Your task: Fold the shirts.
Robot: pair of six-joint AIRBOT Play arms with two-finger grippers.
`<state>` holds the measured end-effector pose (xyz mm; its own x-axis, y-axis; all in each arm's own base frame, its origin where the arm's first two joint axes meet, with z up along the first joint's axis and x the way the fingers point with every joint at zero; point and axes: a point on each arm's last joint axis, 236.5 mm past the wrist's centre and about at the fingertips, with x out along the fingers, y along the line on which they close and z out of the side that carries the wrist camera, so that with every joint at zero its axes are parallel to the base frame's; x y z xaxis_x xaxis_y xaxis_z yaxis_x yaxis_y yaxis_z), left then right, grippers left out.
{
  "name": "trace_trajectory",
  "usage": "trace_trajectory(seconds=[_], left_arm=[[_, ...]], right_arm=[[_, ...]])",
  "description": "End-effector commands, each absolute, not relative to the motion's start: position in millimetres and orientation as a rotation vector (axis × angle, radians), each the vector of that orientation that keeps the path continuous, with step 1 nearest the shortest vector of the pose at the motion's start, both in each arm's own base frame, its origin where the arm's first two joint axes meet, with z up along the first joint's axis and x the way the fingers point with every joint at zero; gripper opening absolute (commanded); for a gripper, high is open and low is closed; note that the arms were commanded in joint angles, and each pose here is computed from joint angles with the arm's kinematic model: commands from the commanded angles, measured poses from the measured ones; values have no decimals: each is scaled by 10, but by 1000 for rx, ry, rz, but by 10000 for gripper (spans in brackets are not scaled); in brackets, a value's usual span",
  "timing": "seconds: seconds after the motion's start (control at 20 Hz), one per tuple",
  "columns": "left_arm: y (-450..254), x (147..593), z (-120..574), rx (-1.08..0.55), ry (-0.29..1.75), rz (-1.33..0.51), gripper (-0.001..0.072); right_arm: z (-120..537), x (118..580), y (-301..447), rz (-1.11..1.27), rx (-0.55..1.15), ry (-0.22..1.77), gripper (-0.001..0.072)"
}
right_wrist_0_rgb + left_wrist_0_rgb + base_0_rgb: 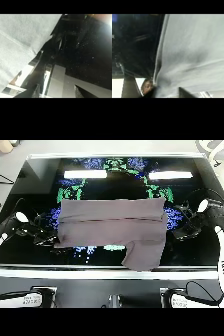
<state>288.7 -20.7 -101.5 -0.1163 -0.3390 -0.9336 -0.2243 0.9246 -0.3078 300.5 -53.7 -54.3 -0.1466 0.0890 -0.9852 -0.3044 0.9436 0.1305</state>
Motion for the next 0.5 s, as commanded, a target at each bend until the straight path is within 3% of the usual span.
trace_trajectory(seconds=[0.0, 0.1, 0.2, 0.45], left_arm=[[-306, 2940, -1026, -427, 1684, -99, 31], [-314, 2940, -1023, -424, 1684, -102, 27], [-314, 2939, -1021, -421, 1684, -105, 26], [-322, 2907, -1014, -422, 1697, -109, 27]], right_arm=[[-560, 2952, -484, 367, -156, 1684, 427], [-611, 2838, -273, 445, -100, 1674, 431], [-712, 2673, -55, 527, -40, 1673, 507], [-913, 2461, 287, 605, 104, 1669, 505]])
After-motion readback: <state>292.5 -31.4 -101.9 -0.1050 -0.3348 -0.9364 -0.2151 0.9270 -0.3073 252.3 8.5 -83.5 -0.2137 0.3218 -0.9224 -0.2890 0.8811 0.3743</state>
